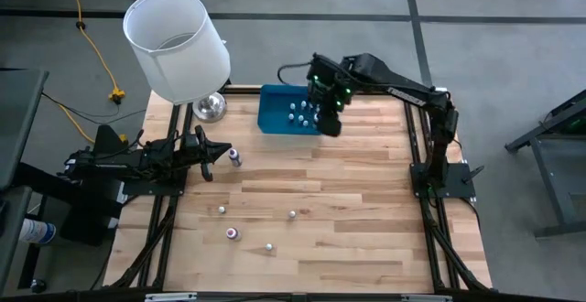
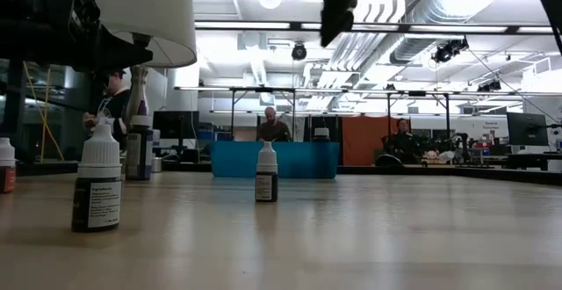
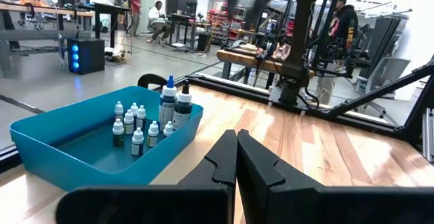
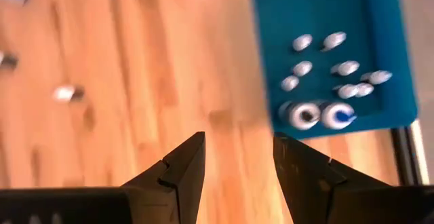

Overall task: Pick & Place food coloring
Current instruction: Put the small red food coloring bottle into the blue bin

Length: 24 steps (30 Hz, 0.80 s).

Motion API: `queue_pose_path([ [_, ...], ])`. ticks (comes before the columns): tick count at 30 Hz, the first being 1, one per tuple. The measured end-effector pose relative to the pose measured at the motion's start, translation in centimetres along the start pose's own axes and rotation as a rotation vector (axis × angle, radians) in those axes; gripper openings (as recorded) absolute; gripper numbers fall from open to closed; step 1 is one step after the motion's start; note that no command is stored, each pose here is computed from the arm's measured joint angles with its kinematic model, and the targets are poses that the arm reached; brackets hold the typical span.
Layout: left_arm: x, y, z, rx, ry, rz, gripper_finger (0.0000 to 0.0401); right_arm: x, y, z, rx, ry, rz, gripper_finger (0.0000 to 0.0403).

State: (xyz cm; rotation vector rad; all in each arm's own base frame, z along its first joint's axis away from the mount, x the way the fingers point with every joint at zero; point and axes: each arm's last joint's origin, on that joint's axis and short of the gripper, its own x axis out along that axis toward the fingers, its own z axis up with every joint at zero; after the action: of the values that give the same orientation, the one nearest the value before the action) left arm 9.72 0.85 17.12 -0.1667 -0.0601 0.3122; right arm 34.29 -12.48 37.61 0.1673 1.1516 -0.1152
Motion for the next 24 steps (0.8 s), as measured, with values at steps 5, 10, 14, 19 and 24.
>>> queue_pose_path([
  [5,0.0,0.0,0.0,0.0,0.0,0.0,0.0,-0.8,2.7,-1.2,-0.11,0.09,0.023,0.0161],
  [10,0.0,0.0,0.0,0.0,0.0,0.0,0.0,-0.2,5.0,-3.1,-0.18,0.112,0.089,0.0162],
  [14,0.0,0.0,0.0,0.0,0.0,0.0,0.0,1.2,6.5,-5.7,-0.209,0.084,0.112,0.0161],
  [19,0.0,0.0,0.0,0.0,0.0,0.0,0.0,3.3,8.0,-10.1,-0.178,0.035,0.131,0.0161],
  [24,0.0,0.0,0.0,0.0,0.0,0.0,0.0,6.0,9.2,-14.4,-0.139,0.021,0.157,0.0162],
])
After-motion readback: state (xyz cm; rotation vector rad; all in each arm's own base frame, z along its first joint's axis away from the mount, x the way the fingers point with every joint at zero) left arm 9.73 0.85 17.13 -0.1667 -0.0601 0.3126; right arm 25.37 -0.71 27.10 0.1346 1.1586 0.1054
